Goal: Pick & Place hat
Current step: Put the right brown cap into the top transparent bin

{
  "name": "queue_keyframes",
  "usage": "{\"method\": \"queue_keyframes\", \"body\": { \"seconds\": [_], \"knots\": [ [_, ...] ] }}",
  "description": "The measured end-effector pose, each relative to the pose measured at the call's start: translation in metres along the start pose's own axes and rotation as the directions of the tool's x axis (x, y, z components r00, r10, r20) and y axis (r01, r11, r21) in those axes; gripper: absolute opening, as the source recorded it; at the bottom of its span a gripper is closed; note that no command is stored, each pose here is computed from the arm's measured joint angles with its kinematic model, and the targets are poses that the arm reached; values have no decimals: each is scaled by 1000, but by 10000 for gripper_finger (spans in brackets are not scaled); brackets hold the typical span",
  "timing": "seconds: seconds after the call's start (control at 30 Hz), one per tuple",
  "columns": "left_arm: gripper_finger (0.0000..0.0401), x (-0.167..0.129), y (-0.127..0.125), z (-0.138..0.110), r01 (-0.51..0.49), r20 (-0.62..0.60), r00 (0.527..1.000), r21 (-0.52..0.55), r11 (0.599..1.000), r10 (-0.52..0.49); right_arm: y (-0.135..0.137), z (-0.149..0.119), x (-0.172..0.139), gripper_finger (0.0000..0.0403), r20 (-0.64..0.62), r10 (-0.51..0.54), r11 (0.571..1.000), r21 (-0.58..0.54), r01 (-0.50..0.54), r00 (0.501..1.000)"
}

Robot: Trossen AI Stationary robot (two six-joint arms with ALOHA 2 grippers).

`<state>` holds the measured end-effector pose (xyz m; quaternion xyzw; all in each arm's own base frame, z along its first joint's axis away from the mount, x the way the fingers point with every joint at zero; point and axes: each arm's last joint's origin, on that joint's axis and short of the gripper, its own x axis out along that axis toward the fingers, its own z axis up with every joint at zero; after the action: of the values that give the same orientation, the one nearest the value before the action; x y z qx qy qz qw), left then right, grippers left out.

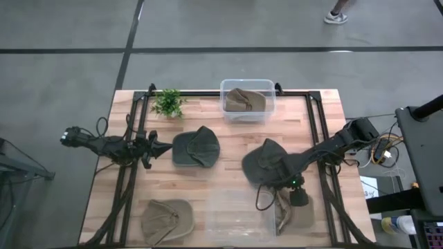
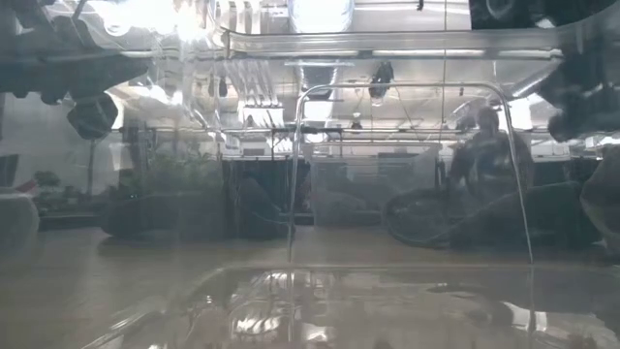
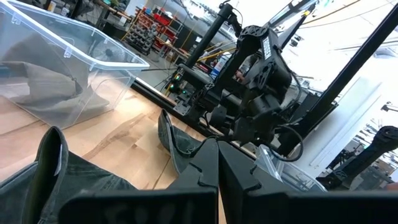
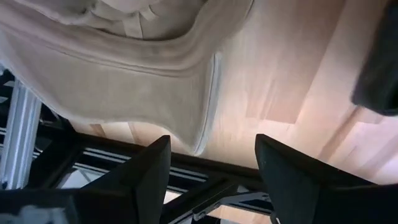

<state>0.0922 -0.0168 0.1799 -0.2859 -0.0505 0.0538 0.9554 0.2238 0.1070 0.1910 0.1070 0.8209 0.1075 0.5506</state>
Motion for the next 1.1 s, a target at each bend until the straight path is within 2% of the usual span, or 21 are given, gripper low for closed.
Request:
{"method": "queue_keyframes", "body": {
  "seconds": [0.37, 0.67, 0.83, 1.03, 1.1],
  "knots": [
    [0, 0, 0, 0, -1, 1, 1000, -21, 1000, 1, -8, 0, 23, 225, -8, 70, 997, -13, -70, 998],
    [0, 0, 0, 0, -2, 1, 1000, -22, 1000, 2, -6, 6, 25, 198, 38, 117, 993, -10, -116, 992],
    [0, 0, 1, 0, -19, 12, 1000, -22, 1000, 19, -6, 6, 25, 147, 42, 118, 993, 3, -118, 992],
    [0, 0, 1, 1, -23, 15, 1000, -23, 999, 24, -5, 6, 25, 25, 26, 142, 990, 6, -142, 990],
    [0, 0, 1, 0, -24, 15, 1000, -25, 999, 24, -6, 5, 25, 18, 21, 142, 990, 13, -143, 990]
  ]
}}
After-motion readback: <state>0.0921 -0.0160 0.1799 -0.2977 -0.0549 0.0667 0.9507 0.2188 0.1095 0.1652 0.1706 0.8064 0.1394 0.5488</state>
